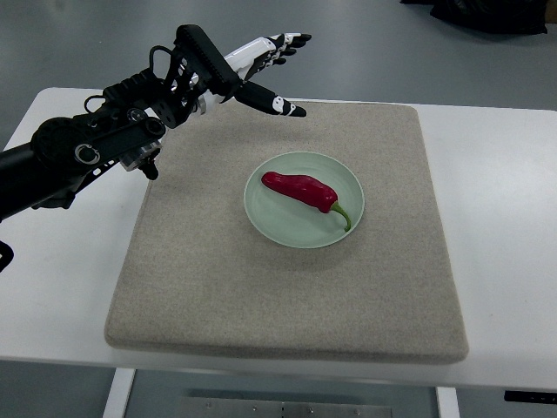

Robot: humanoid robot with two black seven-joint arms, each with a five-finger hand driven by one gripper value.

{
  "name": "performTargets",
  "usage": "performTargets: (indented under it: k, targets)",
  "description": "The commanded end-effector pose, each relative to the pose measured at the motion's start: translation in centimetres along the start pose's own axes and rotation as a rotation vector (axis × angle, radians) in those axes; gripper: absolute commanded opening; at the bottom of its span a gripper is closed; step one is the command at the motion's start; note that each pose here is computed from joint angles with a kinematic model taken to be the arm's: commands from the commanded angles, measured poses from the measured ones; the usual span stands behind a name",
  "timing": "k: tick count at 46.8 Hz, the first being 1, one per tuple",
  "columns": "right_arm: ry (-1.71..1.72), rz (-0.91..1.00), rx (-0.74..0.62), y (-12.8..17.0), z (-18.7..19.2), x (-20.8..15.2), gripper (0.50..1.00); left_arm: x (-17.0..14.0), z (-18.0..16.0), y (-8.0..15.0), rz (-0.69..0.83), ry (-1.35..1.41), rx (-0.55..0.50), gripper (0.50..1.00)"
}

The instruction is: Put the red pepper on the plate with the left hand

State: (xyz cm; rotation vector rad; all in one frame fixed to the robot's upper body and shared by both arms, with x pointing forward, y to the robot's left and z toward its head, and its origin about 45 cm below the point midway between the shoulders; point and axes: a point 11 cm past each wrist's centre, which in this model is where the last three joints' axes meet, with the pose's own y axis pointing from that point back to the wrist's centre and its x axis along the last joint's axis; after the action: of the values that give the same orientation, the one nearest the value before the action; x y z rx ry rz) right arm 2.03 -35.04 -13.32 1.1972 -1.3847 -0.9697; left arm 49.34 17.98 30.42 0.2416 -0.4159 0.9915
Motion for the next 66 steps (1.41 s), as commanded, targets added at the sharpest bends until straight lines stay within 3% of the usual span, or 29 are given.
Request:
performTargets:
  k: [1,39,66]
  targets:
    - [0.000,0.000,0.000,0.0,0.0,0.0,0.932,1.3,-0.5,0.5,0.076,0.120,-0.011,0.994]
    - [0.000,0.001,0.000,0.0,0.0,0.0,0.932,7.0,-9.1,7.2,0.512,0.688,-0.003,1.000]
    - [0.000,0.000,0.000,0.0,0.0,0.0,0.932,6.0,-12.5,9.6,0.586,0.915,0.002,1.000]
